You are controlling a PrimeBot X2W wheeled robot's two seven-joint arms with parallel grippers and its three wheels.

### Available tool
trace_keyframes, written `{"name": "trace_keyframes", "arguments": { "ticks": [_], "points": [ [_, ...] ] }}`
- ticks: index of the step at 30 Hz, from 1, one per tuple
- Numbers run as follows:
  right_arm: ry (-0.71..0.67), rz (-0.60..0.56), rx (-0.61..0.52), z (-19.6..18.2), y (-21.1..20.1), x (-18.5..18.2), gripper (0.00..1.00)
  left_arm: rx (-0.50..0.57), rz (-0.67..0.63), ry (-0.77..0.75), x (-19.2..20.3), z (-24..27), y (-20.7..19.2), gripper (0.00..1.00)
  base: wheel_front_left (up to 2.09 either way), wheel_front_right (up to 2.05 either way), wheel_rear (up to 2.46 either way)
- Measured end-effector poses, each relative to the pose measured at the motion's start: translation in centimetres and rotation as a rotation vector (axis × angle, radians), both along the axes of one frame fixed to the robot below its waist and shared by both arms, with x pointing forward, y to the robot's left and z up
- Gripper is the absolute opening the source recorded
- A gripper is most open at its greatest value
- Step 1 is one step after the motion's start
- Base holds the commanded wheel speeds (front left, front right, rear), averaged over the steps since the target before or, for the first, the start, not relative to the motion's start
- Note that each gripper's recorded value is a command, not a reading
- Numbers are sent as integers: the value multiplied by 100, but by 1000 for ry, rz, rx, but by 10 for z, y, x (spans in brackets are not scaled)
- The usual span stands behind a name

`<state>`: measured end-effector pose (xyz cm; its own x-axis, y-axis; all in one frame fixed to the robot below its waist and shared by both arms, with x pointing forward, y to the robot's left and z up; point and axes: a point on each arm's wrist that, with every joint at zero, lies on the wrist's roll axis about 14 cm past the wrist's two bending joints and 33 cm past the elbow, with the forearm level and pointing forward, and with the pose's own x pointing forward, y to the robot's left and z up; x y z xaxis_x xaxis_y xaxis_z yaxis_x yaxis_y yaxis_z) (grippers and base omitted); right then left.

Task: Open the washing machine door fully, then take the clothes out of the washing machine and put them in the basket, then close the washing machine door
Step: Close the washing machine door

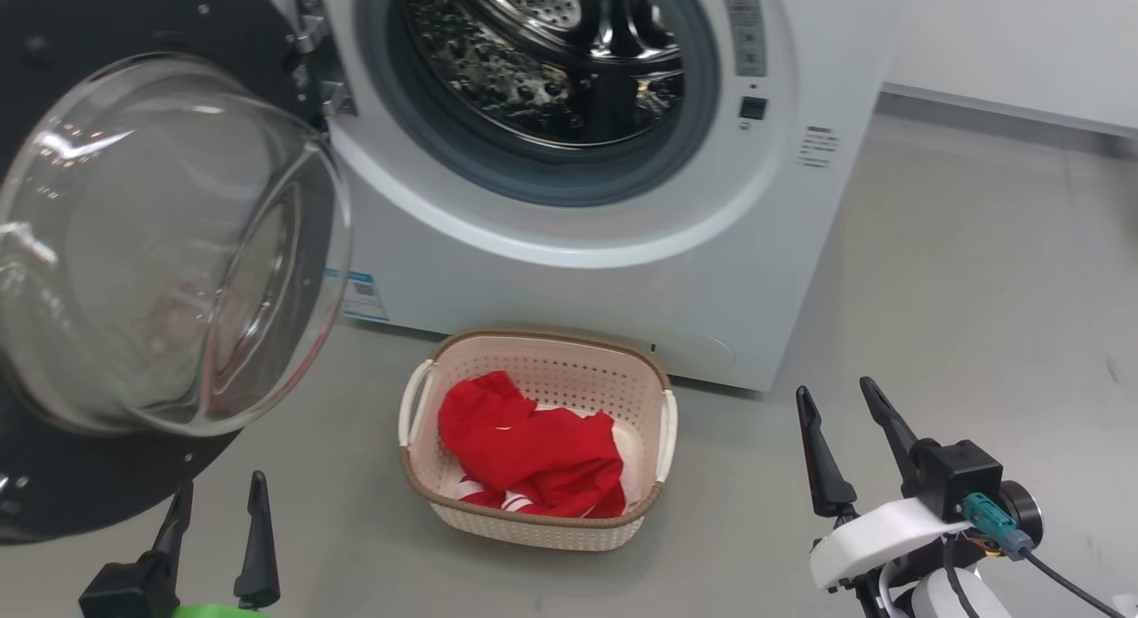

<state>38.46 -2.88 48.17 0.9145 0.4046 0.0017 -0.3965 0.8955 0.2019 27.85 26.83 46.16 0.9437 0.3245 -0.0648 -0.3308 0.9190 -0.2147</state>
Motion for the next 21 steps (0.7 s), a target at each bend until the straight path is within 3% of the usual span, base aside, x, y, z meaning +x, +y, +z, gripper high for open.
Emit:
{"name": "trace_keyframes", "arguments": {
  "ticks": [12,21],
  "points": [
    [13,201,-4,-5,65,-7,100,-21,212,11,-53,-4,43,100,0,0,0],
    [7,427,-1,-4,128,-28,100,-56,438,29,-107,-11,81,100,0,0,0]
  ]
}}
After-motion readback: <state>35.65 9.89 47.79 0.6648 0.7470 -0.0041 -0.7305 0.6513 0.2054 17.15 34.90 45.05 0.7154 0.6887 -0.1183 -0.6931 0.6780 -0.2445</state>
